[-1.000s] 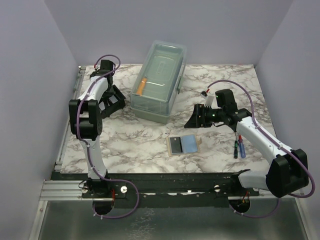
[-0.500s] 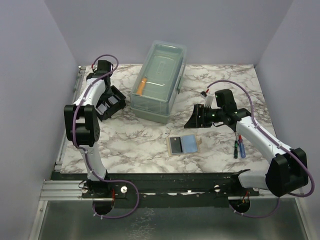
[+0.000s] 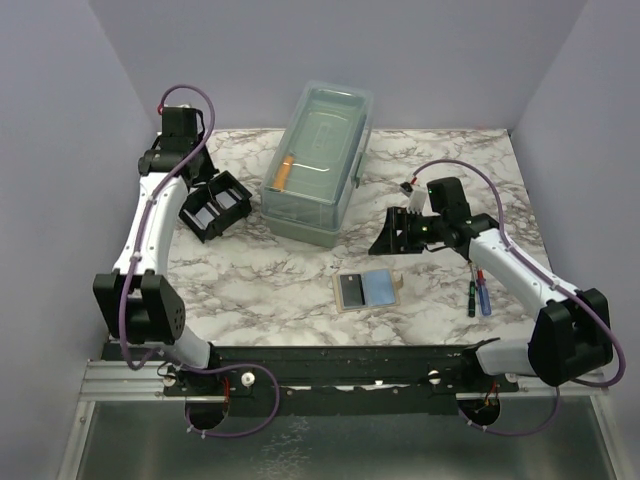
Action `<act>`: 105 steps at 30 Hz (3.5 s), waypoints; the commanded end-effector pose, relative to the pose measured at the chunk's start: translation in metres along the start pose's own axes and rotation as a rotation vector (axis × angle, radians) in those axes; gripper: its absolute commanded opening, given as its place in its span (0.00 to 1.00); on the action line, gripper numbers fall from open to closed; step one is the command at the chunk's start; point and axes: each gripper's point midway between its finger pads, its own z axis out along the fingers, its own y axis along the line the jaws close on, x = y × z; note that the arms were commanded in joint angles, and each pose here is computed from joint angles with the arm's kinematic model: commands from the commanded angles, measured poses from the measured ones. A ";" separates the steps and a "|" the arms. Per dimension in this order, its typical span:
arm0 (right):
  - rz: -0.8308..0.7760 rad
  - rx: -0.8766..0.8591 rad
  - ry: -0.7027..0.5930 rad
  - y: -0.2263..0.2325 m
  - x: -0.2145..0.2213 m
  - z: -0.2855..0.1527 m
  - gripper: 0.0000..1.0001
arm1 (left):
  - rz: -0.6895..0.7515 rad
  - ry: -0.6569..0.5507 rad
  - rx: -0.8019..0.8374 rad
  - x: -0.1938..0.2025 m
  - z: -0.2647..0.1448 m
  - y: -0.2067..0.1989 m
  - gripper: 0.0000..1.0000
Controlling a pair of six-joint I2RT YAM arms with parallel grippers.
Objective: Put the credit cards into the card holder
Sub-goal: Pick up the credit card from the storage box, then insert the credit card into the card holder.
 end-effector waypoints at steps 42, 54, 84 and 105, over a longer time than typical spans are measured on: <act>0.239 0.380 0.137 -0.114 0.079 0.042 0.36 | -0.239 0.394 1.023 0.339 -0.104 -0.256 0.00; 0.237 0.369 0.153 -0.115 0.081 0.046 0.25 | -0.267 0.483 1.018 0.353 -0.100 -0.264 0.00; 0.236 0.326 0.192 -0.112 0.086 0.052 0.20 | -0.215 0.435 1.019 0.360 -0.074 -0.272 0.00; 0.241 0.323 0.197 -0.112 0.087 0.052 0.19 | -0.250 0.355 0.979 0.355 -0.059 -0.269 0.00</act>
